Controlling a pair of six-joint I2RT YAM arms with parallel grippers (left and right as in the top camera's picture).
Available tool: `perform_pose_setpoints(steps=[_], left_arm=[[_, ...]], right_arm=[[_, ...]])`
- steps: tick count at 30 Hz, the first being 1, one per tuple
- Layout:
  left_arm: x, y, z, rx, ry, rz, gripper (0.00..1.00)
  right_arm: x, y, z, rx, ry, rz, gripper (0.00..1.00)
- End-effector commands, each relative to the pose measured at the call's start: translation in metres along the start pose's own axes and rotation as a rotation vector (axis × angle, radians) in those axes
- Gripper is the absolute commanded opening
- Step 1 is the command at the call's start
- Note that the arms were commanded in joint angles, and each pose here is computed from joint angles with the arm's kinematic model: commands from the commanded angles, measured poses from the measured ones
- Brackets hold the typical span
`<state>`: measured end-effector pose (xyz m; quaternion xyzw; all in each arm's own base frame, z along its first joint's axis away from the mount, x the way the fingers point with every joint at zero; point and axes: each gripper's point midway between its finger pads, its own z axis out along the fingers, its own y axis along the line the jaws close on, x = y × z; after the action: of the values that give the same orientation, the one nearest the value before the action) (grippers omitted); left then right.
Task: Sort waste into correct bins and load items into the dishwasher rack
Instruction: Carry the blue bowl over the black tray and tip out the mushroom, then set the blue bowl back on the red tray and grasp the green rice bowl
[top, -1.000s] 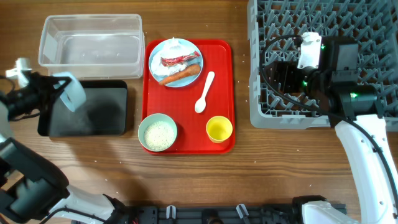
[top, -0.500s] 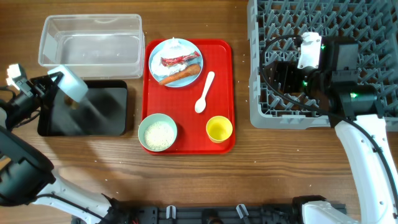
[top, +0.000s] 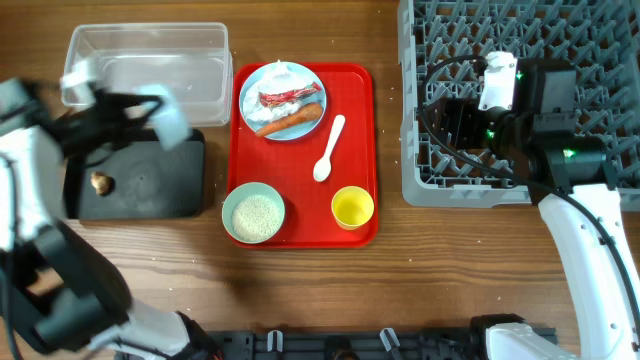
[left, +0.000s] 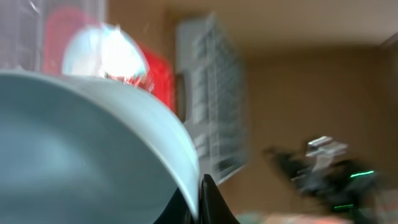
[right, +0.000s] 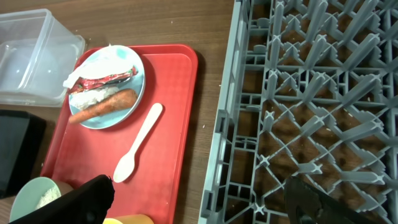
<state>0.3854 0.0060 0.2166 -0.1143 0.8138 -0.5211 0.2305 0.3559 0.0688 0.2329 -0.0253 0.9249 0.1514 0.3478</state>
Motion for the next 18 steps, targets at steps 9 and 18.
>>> perform_pose_setpoints(steps=[9,18], left_arm=[[0.120,0.040,0.144,-0.871,0.437,0.564,0.04],[0.149,0.074,0.173,-0.927,0.568,0.587,0.17]], right_arm=[[-0.005,0.005,-0.001,-0.020,-0.008,0.012,0.91],[-0.005,0.005,-0.001,-0.020,-0.008,0.012,0.91]])
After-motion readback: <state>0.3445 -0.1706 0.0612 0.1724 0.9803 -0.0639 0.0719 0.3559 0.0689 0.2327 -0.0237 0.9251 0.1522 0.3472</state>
